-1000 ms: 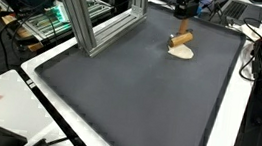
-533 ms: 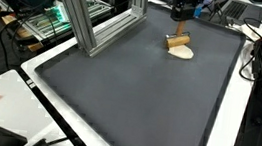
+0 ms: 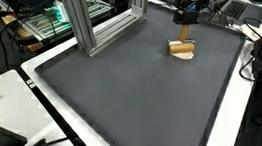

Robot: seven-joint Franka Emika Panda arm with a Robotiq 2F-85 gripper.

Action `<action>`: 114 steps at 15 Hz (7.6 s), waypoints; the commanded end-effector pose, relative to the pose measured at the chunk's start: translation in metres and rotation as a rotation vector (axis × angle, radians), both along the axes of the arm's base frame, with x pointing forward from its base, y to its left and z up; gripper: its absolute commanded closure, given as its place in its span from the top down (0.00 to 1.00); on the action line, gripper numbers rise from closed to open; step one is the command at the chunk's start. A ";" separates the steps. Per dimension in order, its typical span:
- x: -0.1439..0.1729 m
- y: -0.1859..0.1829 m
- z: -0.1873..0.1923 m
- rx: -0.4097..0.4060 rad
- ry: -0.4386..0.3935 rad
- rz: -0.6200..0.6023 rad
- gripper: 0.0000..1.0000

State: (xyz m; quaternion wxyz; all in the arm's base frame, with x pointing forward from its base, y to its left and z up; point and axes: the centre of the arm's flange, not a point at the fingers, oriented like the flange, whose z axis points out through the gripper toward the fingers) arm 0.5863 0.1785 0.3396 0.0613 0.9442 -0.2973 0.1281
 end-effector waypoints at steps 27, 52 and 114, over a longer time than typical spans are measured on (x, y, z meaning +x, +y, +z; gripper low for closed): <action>-0.026 -0.011 0.064 0.124 0.188 0.286 0.34; -0.206 -0.033 0.179 0.126 0.171 0.761 0.34; -0.145 0.018 0.123 0.129 0.049 0.455 1.00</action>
